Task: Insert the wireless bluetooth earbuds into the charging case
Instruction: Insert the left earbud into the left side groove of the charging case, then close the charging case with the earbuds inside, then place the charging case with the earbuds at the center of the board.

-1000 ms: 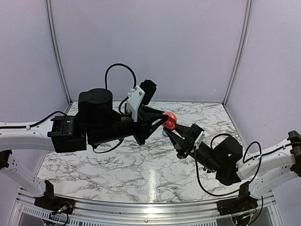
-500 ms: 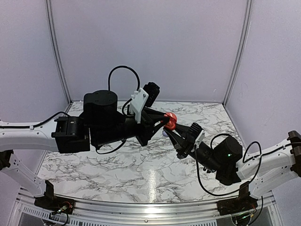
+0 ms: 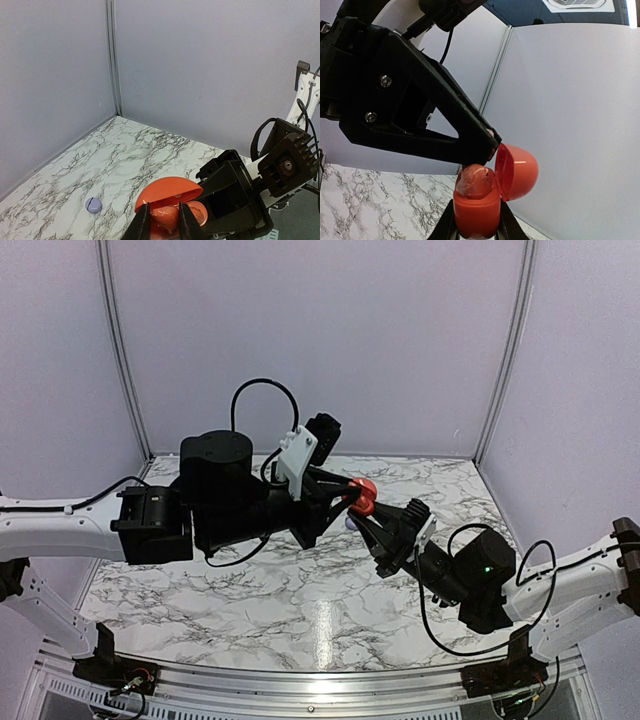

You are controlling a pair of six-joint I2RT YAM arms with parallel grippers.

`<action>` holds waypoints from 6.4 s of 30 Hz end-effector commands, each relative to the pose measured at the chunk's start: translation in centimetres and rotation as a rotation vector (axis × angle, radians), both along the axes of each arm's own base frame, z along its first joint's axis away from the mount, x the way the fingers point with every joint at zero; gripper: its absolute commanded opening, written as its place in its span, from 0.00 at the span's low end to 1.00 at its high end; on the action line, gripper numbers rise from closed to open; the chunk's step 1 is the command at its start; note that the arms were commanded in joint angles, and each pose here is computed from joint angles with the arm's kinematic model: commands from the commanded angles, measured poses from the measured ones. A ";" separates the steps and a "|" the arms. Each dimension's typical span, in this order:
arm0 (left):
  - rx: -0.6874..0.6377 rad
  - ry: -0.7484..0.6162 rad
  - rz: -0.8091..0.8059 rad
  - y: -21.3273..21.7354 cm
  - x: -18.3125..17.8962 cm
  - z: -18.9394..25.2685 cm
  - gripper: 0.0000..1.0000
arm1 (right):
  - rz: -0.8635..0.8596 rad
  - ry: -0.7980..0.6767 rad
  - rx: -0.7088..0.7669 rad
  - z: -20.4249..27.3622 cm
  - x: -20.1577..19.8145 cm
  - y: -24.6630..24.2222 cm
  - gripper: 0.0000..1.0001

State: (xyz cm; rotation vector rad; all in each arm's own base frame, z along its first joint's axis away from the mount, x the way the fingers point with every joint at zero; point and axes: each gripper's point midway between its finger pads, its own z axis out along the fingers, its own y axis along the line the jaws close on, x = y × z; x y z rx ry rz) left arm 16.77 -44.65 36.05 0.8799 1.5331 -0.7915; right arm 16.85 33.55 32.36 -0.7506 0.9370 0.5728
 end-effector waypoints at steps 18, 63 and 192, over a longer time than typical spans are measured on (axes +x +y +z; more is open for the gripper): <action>-0.052 0.034 -0.048 0.0 -1.1 2.1 0.33 | 0.040 0.021 0.074 1.4 -0.5 0.1 0.00; 0.252 -0.198 -0.477 3.7 -8.6 -3.2 0.91 | 0.688 0.367 -0.132 -0.7 -6.4 3.8 0.00; -0.081 -0.001 0.456 18.0 5.7 -3.7 0.99 | -0.249 1.520 -0.167 -27.3 25.6 -11.5 0.64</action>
